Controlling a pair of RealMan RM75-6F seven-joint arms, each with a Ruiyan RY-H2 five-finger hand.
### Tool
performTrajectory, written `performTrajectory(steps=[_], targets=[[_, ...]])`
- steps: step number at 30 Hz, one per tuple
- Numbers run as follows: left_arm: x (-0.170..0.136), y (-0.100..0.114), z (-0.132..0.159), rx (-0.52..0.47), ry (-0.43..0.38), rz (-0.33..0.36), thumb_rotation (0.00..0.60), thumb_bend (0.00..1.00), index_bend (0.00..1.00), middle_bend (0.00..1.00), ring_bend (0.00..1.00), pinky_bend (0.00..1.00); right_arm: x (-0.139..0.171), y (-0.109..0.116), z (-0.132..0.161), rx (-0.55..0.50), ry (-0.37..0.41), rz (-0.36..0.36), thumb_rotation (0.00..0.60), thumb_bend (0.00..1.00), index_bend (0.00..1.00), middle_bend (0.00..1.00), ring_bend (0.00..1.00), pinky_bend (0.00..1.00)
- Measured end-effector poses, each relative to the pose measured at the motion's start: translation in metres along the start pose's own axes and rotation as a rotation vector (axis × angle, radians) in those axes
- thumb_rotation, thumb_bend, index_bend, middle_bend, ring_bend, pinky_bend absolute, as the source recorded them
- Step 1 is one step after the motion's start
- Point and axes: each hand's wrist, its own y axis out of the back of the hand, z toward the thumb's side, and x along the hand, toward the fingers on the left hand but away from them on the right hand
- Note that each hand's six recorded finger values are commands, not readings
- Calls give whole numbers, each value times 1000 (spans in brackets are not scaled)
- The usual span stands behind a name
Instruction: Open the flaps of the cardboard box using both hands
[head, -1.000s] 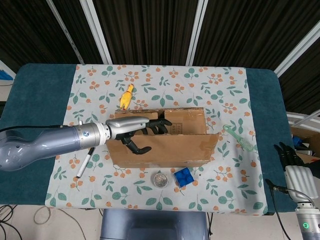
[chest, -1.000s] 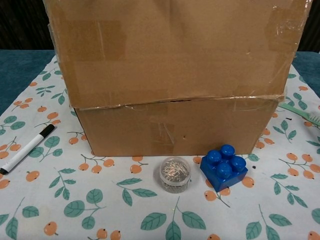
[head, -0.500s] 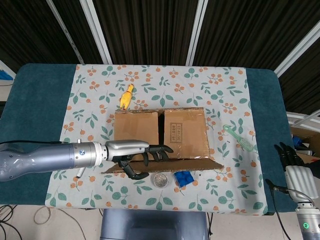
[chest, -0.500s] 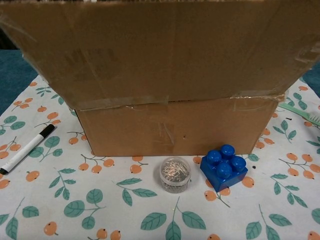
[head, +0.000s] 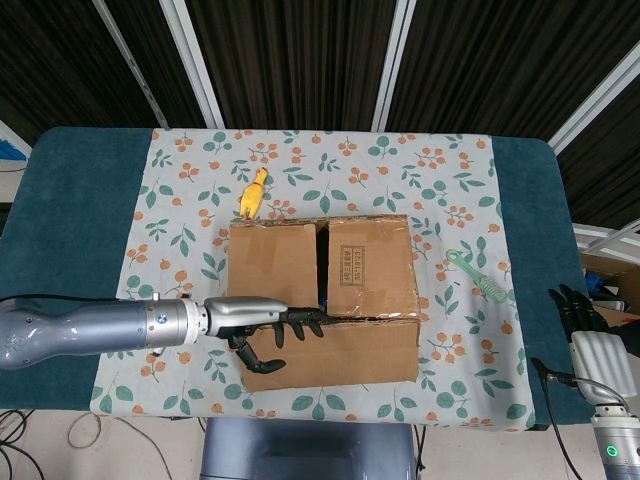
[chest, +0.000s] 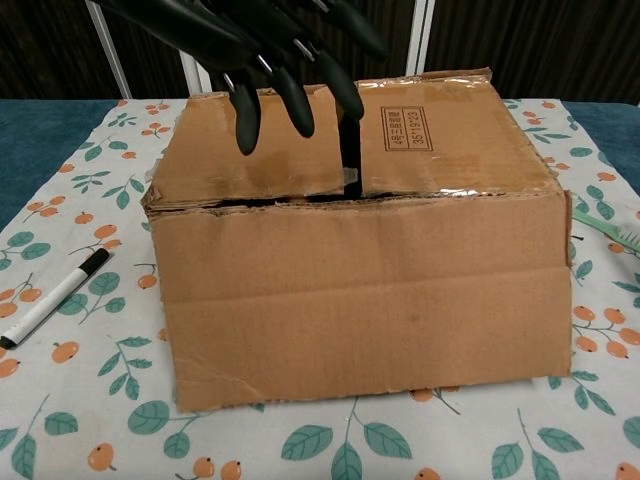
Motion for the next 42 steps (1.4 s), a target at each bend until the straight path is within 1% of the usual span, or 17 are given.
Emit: performTrajectory(steps=[3, 5, 6, 9, 10, 12, 13, 15, 16, 19, 21, 24, 27, 31, 35, 37, 42], targets=[[-2, 9, -4, 29, 10, 59, 600, 310, 32, 98, 128, 259, 0, 0, 0, -3, -1, -1, 600, 230, 0, 0, 0, 193], [-4, 18, -6, 64, 19, 119, 600, 252, 26, 80, 105, 235, 0, 0, 0, -5, -1, -1, 600, 230, 0, 0, 0, 193], [-5, 22, -7, 81, 23, 149, 600, 242, 24, 75, 101, 229, 0, 0, 0, -6, -2, -1, 600, 230, 0, 0, 0, 193], [-12, 36, -11, 144, 39, 267, 600, 209, 12, 54, 88, 209, -1, 0, 0, -11, -3, -3, 600, 230, 0, 0, 0, 193], [-16, 42, -13, 173, 48, 320, 600, 202, 8, 49, 85, 207, -1, 0, 0, -13, -4, -3, 600, 229, 0, 0, 0, 193], [-24, 50, -16, 222, 64, 403, 600, 196, 4, 47, 84, 207, -1, 1, -1, -18, -6, -3, 600, 229, 0, 0, 0, 193], [-30, 55, -20, 259, 79, 459, 600, 206, 3, 48, 84, 207, -1, 1, -1, -20, -7, -4, 600, 229, 0, 0, 0, 193], [-39, 60, -25, 320, 108, 537, 600, 259, 2, 49, 84, 208, -1, 1, 0, -19, -5, -3, 600, 230, 0, 0, 0, 193], [-47, 62, -32, 373, 137, 588, 600, 304, 2, 51, 84, 208, -1, 1, 0, -18, -4, -2, 600, 230, 0, 0, 0, 193], [-57, 61, -43, 457, 190, 623, 600, 401, 1, 55, 84, 208, -1, 0, 1, -18, 0, 1, 600, 230, 0, 0, 0, 193], [-60, 61, -46, 493, 215, 614, 600, 453, 1, 54, 84, 208, -1, 0, 2, -18, 2, 1, 600, 230, 0, 0, 0, 193], [-58, 59, -50, 550, 253, 551, 600, 522, 1, 55, 84, 209, -2, -1, 3, -17, 2, 2, 600, 230, 0, 0, 0, 193], [-50, 60, -43, 649, 272, 475, 600, 570, 0, 60, 84, 216, -2, -1, 3, -17, 2, 3, 600, 230, 0, 0, 0, 193], [-33, 60, -23, 811, 272, 379, 600, 588, 0, 71, 84, 219, -2, -1, 2, -19, 2, 3, 600, 230, 0, 0, 0, 193], [-15, 58, -6, 960, 262, 306, 600, 607, 0, 85, 90, 222, -2, 0, 2, -26, 2, 2, 600, 229, 0, 0, 0, 193], [-5, 54, -1, 1019, 255, 269, 600, 608, 0, 90, 91, 226, -2, 0, 1, -29, 3, 1, 600, 229, 0, 0, 0, 193], [18, 44, 1, 1091, 243, 190, 600, 608, 0, 98, 91, 227, -2, 1, 1, -38, 4, 0, 600, 231, 0, 0, 0, 193]])
